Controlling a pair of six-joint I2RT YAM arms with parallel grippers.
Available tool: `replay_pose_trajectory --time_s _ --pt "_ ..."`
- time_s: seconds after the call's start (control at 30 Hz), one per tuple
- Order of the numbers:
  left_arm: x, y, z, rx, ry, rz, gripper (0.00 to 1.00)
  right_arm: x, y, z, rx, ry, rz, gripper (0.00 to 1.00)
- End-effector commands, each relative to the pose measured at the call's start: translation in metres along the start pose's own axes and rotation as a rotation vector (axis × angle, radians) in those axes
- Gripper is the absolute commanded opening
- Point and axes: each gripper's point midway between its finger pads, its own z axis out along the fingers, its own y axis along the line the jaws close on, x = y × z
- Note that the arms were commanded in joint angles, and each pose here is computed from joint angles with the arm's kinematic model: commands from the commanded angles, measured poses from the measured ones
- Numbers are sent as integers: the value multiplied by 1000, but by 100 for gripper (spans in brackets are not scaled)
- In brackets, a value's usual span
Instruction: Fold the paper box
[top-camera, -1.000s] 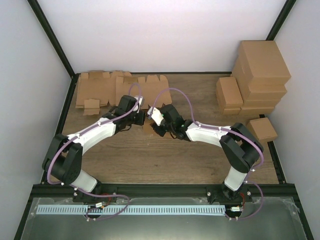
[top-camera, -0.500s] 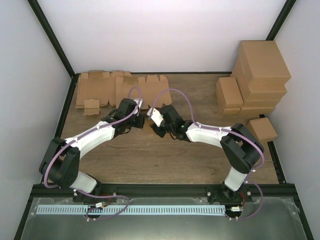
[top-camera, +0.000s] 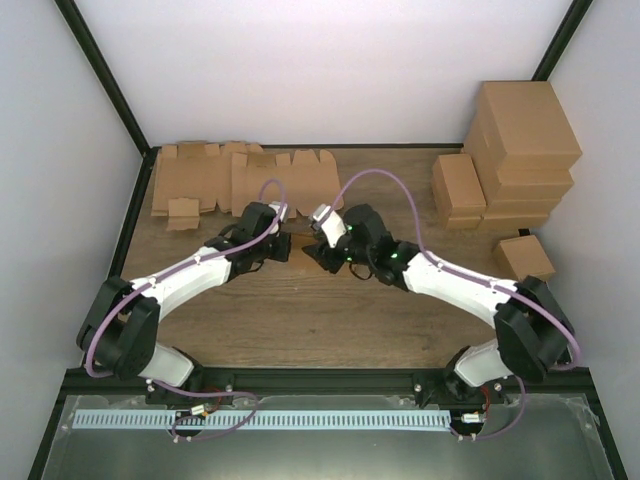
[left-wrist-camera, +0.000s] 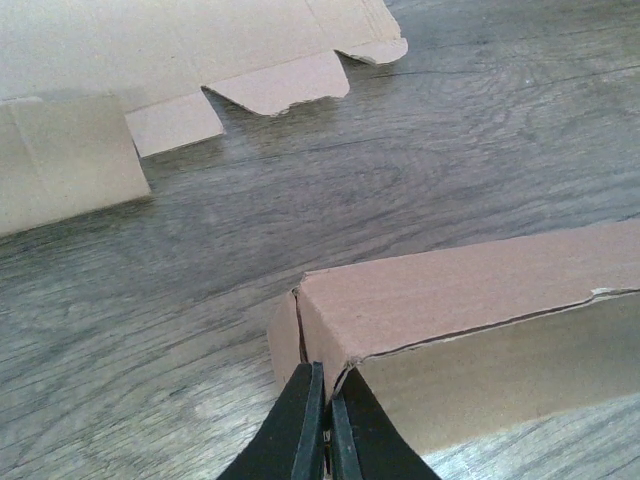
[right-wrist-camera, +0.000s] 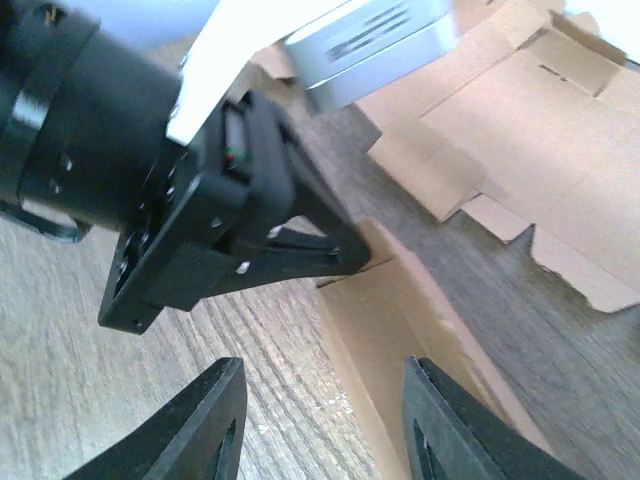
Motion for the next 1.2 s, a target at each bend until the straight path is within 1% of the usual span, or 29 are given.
replay_pose_trajectory --time_s 0.0,0.07,0.13,0.23,0.33,0.43,0.53,0.6,0.73,0.87,1.0,1.17 --pt "30 1 3 -8 93 0 4 2 -20 -28 -3 -2 204 45" --pt "31 0 3 -5 92 0 4 7 -37 -46 49 -10 264 50" --pt "30 -1 3 -4 90 1 4 18 -56 -61 126 -6 329 53" --pt "28 -2 2 0 84 -1 4 40 -83 -79 237 9 436 53" --pt "27 -3 2 0 80 -4 4 62 -88 -82 260 30 484 56" --pt "25 -3 0 -4 78 -3 4 72 -85 -81 253 30 489 56" --pt "24 -2 -1 -7 76 1 4 75 -87 -79 264 25 483 53" --pt "24 -2 -2 -9 75 3 4 77 -91 -76 279 38 478 48" --pt "25 -2 -2 -11 78 5 4 90 -102 -72 339 84 488 46" --pt "24 -2 -3 -11 77 6 4 93 -111 -73 394 90 486 43" --pt "25 -2 -4 -10 79 7 4 88 -108 -70 366 91 472 27" --pt "25 -3 -3 -13 77 2 4 79 -98 -69 300 89 488 15"
